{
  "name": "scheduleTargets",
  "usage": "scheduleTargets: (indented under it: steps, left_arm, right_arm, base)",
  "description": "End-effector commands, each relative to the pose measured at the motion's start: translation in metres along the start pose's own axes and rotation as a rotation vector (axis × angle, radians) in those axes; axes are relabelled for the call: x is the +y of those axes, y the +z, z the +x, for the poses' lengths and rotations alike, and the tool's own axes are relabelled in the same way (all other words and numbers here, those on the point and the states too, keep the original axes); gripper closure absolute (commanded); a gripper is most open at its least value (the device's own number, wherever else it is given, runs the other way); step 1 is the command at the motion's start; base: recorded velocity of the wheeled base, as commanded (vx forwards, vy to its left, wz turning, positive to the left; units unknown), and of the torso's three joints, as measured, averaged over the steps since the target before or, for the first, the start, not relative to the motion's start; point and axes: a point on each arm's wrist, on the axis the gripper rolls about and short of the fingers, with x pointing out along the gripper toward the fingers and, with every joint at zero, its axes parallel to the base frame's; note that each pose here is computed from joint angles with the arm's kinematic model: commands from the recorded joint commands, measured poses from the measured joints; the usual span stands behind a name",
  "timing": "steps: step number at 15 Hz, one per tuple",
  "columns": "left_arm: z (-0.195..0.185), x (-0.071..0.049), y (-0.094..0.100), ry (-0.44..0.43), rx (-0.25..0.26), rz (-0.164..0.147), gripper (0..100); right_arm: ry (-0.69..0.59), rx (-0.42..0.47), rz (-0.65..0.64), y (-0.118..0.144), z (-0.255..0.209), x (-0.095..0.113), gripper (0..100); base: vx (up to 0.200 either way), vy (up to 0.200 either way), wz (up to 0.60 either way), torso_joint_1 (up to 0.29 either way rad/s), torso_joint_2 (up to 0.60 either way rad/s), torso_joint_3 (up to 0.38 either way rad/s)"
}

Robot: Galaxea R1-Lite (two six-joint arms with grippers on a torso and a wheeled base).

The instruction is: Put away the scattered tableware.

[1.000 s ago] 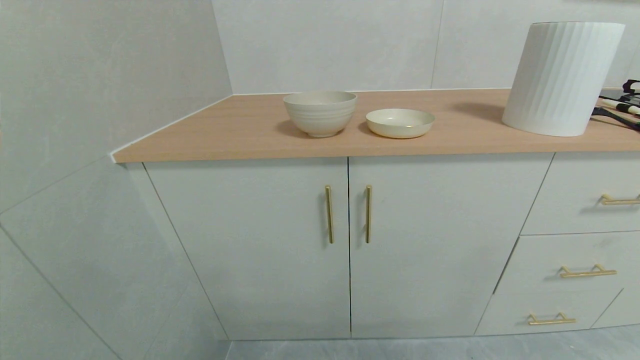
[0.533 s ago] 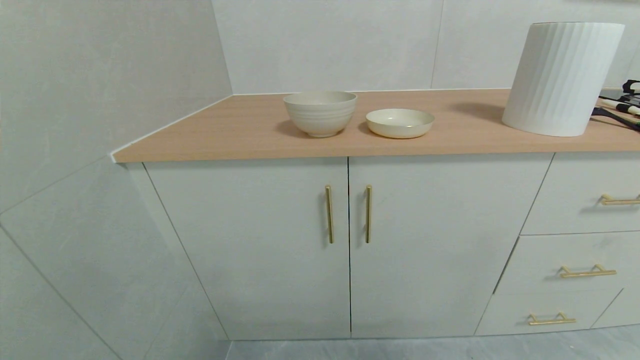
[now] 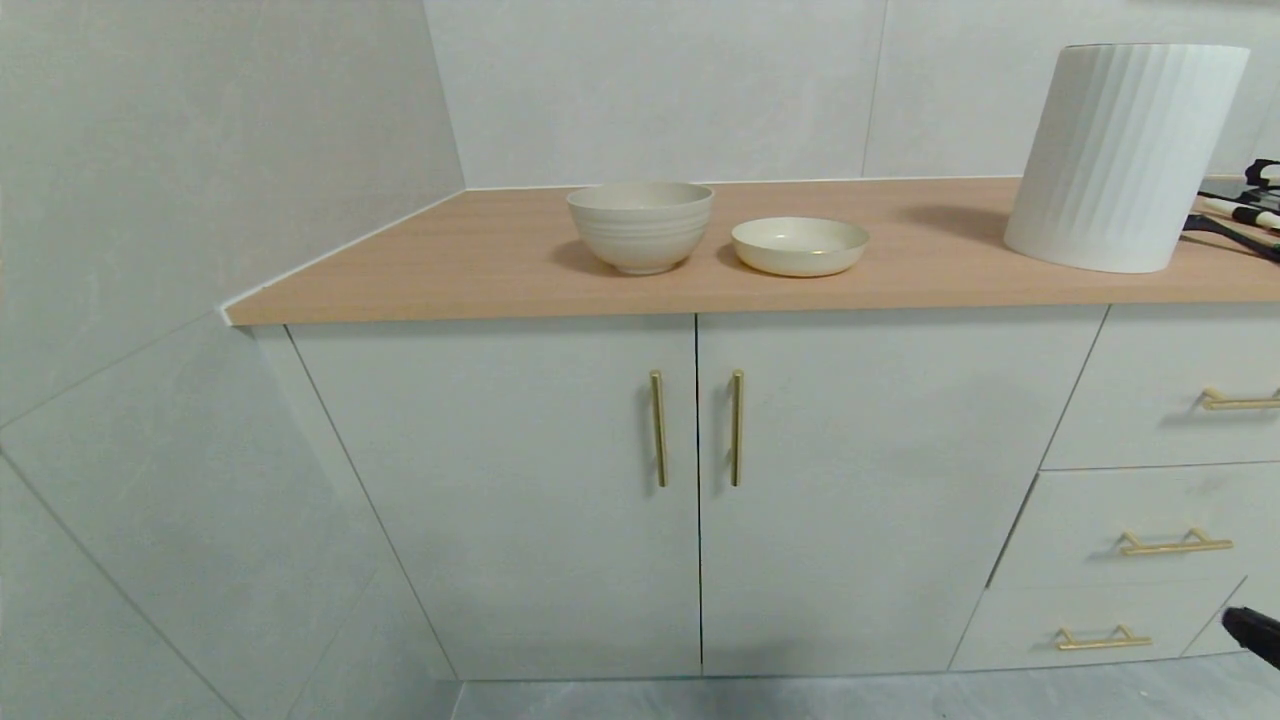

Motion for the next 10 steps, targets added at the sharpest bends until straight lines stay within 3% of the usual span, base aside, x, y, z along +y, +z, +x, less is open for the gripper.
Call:
scheduleTargets:
  steps: [1,5,7,10]
  left_arm:
    - [0.000,0.000,0.000,0.003,0.000,0.002,0]
    - [0.000,0.000,0.000,0.001,0.000,0.002,0]
    - [0.000,0.000,0.000,0.000,0.000,0.002,0]
    - [0.000,0.000,0.000,0.000,0.000,0.002,0]
  right_arm:
    - [0.117,0.126,-0.001,0.016,0.085,-0.004,0]
    - [0.222,0.178,0.034,0.024,0.188,0.011,0]
    - [0.273,0.197,0.110,0.030,0.220,0.028,0]
    - [0.337,0.205,0.094,0.031,0.248,0.050,0]
  base:
    - [0.000,0.000,0.00,0.000,0.00,0.000]
    - [0.000,0.000,0.00,0.000,0.00,0.000]
    - [0.000,0.000,0.00,0.000,0.00,0.000]
    - [0.000,0.000,0.00,0.000,0.00,0.000]
